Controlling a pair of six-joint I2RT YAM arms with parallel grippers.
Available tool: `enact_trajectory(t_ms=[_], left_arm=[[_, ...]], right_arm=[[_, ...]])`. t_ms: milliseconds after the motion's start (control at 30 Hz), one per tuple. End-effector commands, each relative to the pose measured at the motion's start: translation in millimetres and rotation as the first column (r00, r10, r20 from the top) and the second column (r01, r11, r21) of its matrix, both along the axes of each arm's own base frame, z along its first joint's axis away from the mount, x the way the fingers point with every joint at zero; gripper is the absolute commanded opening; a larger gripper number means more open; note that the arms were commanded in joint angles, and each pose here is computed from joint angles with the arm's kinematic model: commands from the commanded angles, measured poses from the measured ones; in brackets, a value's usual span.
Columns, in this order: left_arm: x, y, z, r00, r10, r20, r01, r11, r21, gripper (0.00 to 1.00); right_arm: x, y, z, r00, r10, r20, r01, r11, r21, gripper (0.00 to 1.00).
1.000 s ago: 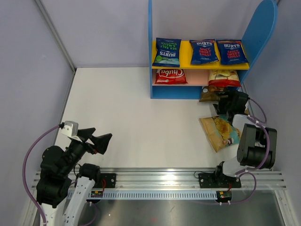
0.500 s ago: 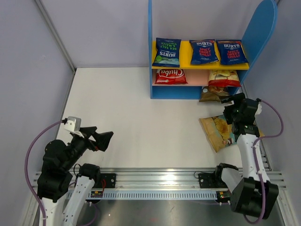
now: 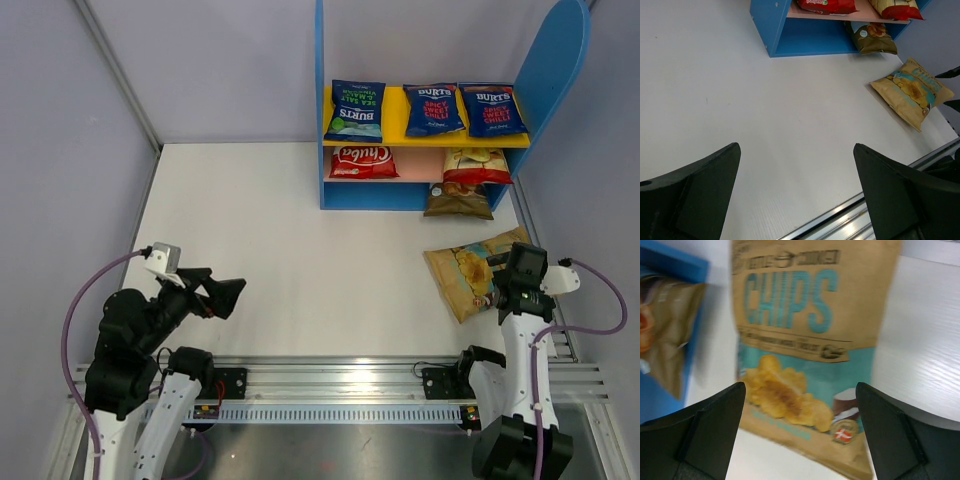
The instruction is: Place and organize the chips bags onto the shelf
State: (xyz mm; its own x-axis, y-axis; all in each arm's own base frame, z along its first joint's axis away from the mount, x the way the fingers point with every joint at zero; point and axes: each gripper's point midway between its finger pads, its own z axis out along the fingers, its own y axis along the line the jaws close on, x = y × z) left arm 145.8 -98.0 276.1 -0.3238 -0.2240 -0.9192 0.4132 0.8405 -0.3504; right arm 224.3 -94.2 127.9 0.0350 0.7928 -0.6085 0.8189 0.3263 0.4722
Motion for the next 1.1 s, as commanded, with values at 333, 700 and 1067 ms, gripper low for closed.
enact_trajectory(t_ms=[333, 700, 1067], left_arm=[[-15.8, -22.1, 13.6, 0.984, -0.158, 0.081, 0.16, 0.987, -0.019, 0.99], [-22.0, -31.5, 13.6, 0.97, -0.229, 0.085, 0.231, 0.973, -0.015, 0.99], [-33.4, -31.2, 21.3, 0.959, -0.249, 0.138, 0.253, 0.967, -0.014, 0.99]], right_arm=[[-27.0, -65.4, -31.0, 0.958, -0.273, -0.09, 0.264, 0.959, -0.102, 0.99], [22.8, -55.6, -55.6, 0.987, -0.019, 0.159, 0.009, 0.998, 0.065, 0.99], [46.9, -16.3, -91.8, 0.97, 0.167, 0.179, -0.211, 0.94, 0.267, 0.86]])
